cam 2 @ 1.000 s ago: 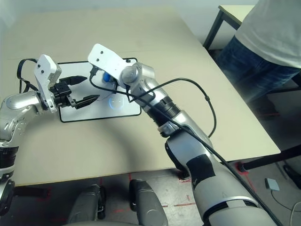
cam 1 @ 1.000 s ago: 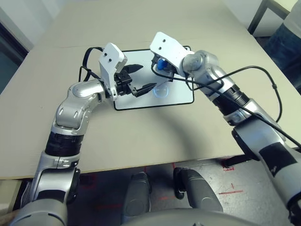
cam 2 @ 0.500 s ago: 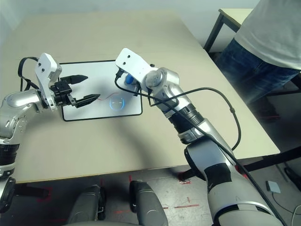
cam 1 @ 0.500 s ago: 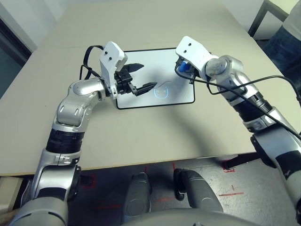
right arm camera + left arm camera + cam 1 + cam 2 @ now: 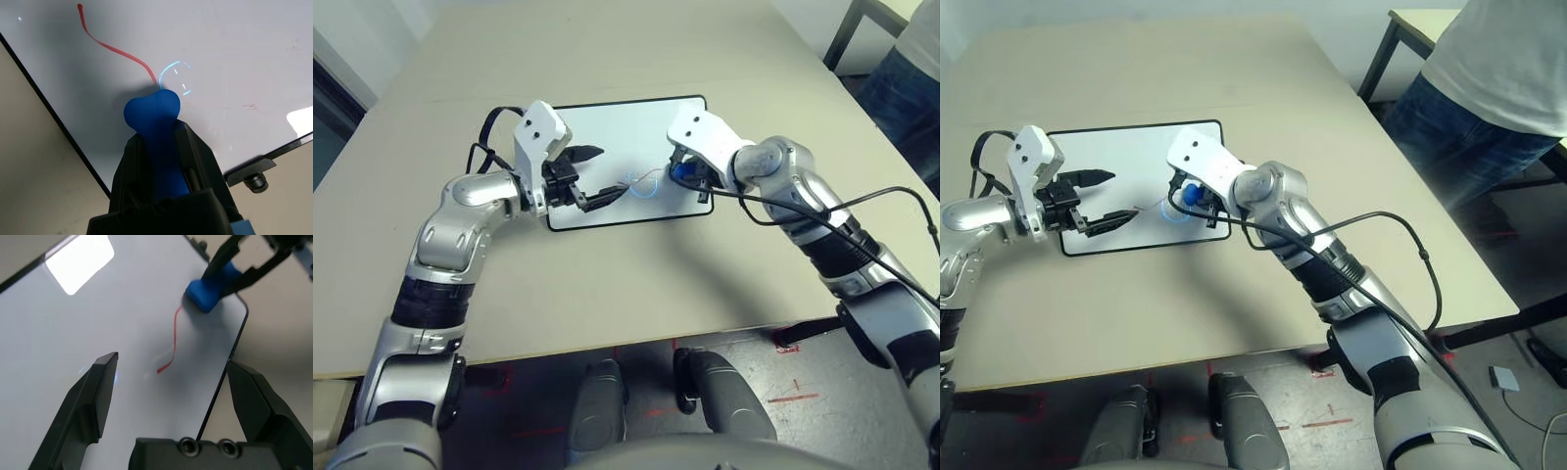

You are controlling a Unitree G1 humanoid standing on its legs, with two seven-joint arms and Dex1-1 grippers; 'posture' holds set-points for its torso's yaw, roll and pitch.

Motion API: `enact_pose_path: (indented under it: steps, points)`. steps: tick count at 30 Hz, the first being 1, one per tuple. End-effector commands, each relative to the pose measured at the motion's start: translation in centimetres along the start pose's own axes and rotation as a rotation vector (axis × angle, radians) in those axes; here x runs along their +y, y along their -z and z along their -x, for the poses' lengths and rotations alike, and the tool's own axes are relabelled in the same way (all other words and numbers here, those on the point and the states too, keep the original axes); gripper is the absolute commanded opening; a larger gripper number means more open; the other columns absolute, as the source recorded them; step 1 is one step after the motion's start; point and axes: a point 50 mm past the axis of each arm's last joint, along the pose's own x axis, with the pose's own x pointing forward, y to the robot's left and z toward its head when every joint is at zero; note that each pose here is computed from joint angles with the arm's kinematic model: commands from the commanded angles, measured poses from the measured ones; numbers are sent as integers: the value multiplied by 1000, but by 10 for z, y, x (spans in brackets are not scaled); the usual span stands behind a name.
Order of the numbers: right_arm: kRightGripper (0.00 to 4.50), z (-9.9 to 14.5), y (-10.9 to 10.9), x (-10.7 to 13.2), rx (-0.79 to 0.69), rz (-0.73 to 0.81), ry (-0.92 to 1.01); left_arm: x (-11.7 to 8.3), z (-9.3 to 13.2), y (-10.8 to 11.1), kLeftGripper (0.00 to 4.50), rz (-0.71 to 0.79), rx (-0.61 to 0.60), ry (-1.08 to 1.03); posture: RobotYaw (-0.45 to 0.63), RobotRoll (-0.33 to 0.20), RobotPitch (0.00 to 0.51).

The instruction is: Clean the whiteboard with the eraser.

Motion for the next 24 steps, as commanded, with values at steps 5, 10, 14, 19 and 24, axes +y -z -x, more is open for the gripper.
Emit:
enact_pose_path:
  steps: [5,10,14,19,24]
  points:
    - [797,-9,1,-1,38,103,25,-3,6,7,4500,-24,35,-3,16,0,147]
    - [797,-11,7,-6,80,141,52,-6,7,7,4500,-14,32,-15,25,0,147]
    - [797,-16,9,-8,95,153,57,-6,7,6,4500,-5,25,-24,31,0,147]
    - [797,-25,-1,-3,70,165,36,-7,6,5,4500,-1,18,-27,38,0,149]
    - [797,-32,-9,4,42,174,11,-5,6,4,4500,4,18,-32,41,0,152]
